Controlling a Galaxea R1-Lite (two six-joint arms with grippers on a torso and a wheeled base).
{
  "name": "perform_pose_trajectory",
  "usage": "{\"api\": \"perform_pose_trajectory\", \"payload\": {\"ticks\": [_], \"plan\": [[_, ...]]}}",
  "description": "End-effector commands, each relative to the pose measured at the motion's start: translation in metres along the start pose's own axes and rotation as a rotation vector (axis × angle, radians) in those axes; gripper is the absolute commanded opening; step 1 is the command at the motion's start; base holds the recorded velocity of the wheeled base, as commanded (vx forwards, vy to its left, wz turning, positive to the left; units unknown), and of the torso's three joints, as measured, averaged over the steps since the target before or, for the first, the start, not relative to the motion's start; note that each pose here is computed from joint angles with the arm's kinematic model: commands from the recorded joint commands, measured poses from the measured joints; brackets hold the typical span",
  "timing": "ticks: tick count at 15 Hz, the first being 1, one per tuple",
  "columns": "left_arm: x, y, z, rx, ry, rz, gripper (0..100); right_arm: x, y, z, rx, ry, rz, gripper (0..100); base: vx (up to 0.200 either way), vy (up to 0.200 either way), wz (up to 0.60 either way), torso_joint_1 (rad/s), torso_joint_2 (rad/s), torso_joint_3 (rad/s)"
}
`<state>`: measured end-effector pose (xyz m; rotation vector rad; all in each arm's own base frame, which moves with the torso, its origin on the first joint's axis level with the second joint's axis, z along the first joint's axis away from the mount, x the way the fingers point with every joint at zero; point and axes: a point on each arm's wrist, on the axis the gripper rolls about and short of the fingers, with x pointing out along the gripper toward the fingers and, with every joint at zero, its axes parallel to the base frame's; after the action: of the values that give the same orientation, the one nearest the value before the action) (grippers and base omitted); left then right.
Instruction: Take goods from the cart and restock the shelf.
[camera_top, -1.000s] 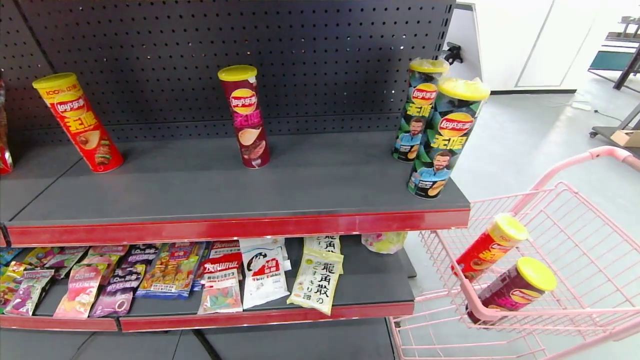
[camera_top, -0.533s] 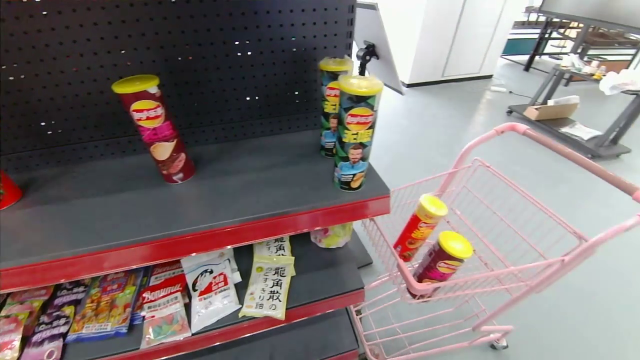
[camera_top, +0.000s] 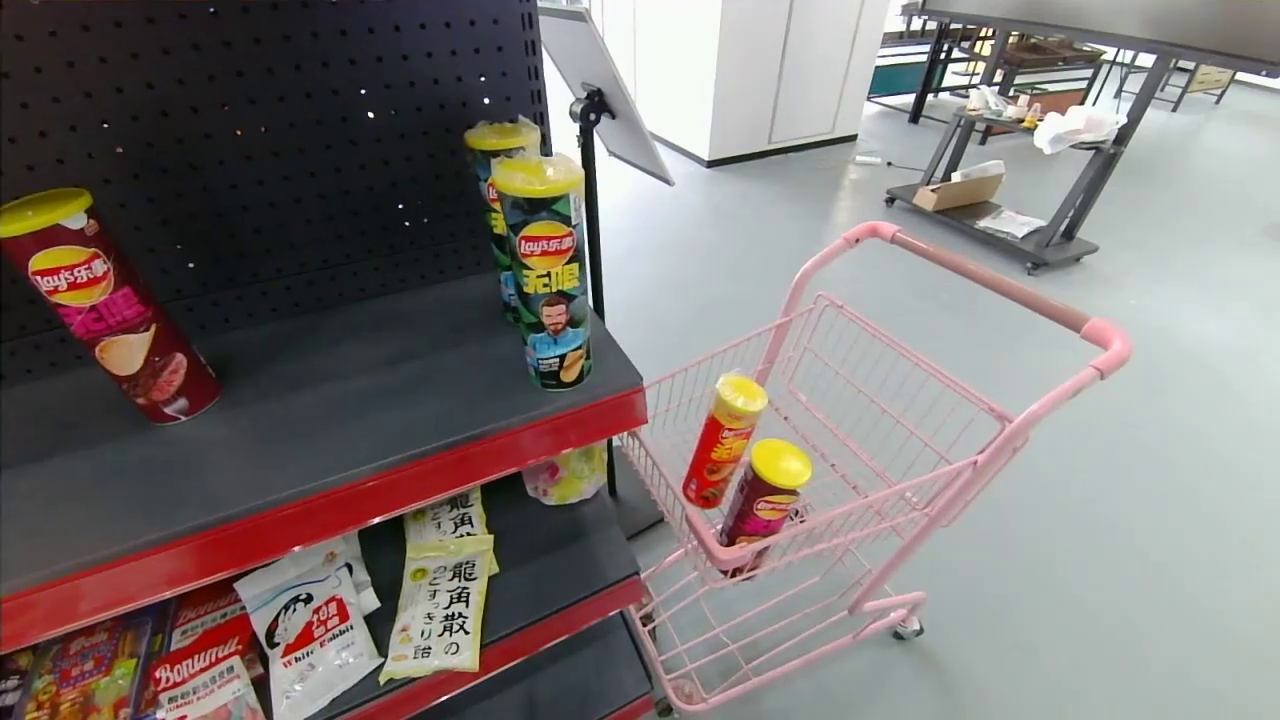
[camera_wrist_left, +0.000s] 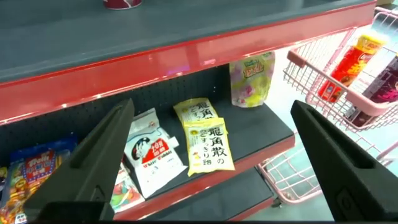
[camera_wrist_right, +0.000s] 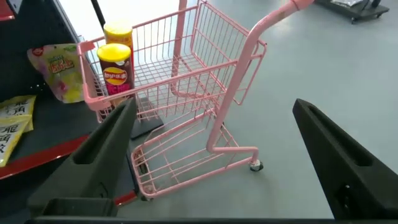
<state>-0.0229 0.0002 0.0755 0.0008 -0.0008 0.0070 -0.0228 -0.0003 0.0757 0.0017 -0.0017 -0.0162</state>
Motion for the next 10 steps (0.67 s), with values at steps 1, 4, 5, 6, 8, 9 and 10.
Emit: {"api": "perform_pose_trajectory", "payload": {"ticks": [1, 4, 5, 6, 8, 9, 10], "plan": [[0.0001, 0.0, 0.0, 0.001, 0.001, 0.001, 100, 0.0, 0.0, 0.0001, 0.001, -0.001, 0.001, 100, 0.0, 0.0, 0.0, -0.061, 0.12, 0.085], [0.0001, 0.0, 0.0, 0.001, 0.001, -0.001, 100, 0.0, 0.0, 0.0001, 0.001, -0.001, 0.001, 100, 0.0, 0.0, 0.0, -0.133, 0.35, 0.211], [0.0001, 0.0, 0.0, 0.001, 0.001, 0.001, 100, 0.0, 0.0, 0.0001, 0.001, -0.001, 0.001, 100, 0.0, 0.0, 0.0, -0.154, 0.39, 0.242], [0.0001, 0.0, 0.0, -0.001, 0.001, 0.001, 100, 0.0, 0.0, 0.0, 0.001, 0.0, 0.001, 100, 0.0, 0.0, 0.0, -0.168, 0.45, 0.281], [0.0001, 0.0, 0.0, 0.001, 0.001, 0.001, 100, 0.0, 0.0, 0.0, 0.001, 0.0, 0.001, 100, 0.0, 0.0, 0.0, -0.178, 0.51, 0.327], [0.0001, 0.0, 0.0, 0.004, 0.001, 0.001, 100, 0.0, 0.0, 0.0, 0.0, 0.0, 0.001, 100, 0.0, 0.0, 0.0, -0.188, 0.54, 0.364], [0.0001, 0.0, 0.0, 0.004, 0.001, 0.001, 100, 0.0, 0.0, 0.0001, 0.001, -0.001, 0.001, 100, 0.0, 0.0, 0.0, -0.173, 0.56, 0.369]]}}
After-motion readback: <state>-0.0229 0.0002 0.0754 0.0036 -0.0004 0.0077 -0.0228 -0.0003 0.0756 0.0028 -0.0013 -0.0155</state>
